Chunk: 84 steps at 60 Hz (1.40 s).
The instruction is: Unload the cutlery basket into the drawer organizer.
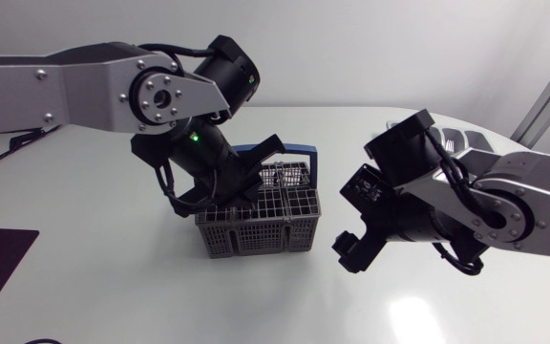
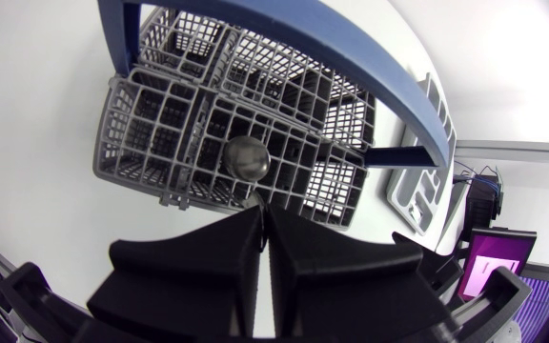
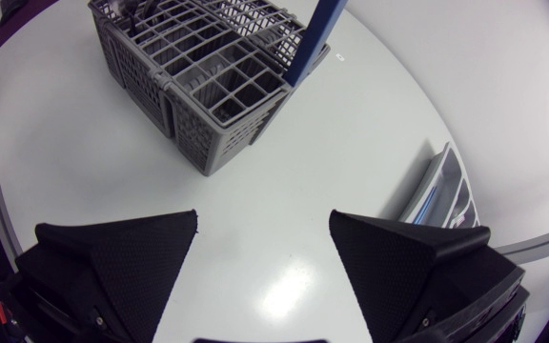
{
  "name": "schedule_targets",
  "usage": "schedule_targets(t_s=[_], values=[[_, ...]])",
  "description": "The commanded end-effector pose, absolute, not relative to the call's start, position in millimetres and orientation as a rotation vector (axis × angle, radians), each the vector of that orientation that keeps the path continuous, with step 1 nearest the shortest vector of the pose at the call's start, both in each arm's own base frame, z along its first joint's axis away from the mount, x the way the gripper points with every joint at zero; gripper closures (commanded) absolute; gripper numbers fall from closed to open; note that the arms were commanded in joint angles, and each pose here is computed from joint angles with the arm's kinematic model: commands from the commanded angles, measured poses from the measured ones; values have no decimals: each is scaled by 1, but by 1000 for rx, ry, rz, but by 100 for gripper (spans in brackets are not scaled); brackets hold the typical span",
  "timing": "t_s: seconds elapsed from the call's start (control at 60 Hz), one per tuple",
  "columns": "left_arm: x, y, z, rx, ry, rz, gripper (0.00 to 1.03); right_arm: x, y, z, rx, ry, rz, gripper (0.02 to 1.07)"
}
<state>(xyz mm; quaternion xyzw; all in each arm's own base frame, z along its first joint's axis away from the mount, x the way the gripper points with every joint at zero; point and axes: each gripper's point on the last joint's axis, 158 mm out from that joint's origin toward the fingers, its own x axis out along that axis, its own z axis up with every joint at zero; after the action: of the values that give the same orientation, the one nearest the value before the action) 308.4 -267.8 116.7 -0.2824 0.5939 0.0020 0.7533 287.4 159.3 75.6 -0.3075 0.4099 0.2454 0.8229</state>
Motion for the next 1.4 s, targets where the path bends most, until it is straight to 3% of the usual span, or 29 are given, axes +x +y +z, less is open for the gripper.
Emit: schedule_targets(t_s=[0.0, 0.467, 0.967, 1.383], values=[[307, -263, 127, -627, 1281, -13, 99, 280, 157, 64, -653, 899, 518, 7], [298, -265, 166, -689, 1236, -103, 99, 280, 161, 67, -653, 867, 529, 7], [285, -261, 205, -735, 1205, -151, 99, 273, 180, 117, -575, 687, 617, 7], [276, -264, 225, -782, 1214, -205, 99, 260, 192, 138, -527, 578, 702, 7]])
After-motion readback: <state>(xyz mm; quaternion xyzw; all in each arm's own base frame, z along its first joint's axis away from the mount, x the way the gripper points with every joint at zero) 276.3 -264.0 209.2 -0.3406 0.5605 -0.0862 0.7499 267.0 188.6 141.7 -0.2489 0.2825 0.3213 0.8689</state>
